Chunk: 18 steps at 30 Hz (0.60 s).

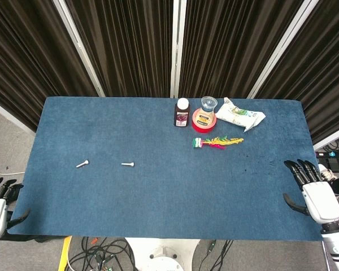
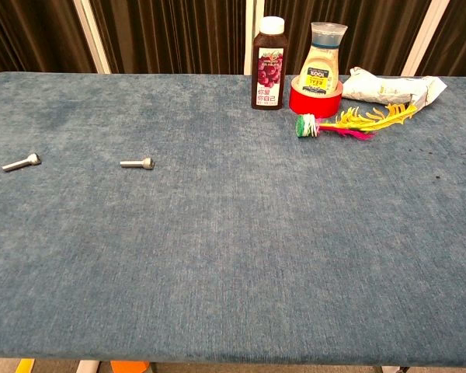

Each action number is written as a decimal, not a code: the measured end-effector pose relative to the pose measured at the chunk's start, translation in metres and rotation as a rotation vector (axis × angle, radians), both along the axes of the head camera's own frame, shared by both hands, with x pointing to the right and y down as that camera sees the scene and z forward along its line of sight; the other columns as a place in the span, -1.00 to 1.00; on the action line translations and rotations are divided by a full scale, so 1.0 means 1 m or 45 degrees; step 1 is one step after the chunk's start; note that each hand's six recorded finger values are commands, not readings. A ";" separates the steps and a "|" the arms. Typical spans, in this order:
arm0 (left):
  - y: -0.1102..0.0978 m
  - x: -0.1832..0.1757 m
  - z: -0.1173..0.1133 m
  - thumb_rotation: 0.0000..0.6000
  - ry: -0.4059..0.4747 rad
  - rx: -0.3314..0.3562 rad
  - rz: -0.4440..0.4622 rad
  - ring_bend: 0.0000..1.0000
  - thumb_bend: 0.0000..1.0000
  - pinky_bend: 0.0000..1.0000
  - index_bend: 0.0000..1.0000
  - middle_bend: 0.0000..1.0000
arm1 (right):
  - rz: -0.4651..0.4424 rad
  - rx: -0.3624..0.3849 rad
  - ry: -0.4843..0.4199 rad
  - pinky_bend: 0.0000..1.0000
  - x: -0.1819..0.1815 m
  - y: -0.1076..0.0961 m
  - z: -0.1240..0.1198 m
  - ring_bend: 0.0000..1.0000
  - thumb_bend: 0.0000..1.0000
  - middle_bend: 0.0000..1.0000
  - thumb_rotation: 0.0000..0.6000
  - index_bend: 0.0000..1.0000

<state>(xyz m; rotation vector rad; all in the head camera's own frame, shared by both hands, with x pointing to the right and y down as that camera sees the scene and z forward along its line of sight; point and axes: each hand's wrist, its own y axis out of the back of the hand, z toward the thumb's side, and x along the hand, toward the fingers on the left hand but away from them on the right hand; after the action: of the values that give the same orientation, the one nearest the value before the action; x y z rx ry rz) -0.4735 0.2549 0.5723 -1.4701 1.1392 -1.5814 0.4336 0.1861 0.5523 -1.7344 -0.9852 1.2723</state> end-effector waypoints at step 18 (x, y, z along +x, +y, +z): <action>-0.037 0.023 0.002 1.00 0.032 0.066 0.132 -0.90 -0.63 -1.00 -0.43 -0.66 | 0.036 0.048 -0.009 -1.00 0.007 0.008 -0.012 -1.00 -0.49 -0.80 1.00 -0.94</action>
<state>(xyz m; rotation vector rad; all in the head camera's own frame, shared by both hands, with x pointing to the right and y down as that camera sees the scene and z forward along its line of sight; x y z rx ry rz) -0.4509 0.2181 0.5742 -1.4946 1.0924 -1.4559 0.4409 0.1938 0.5407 -1.7024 -1.0345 1.2585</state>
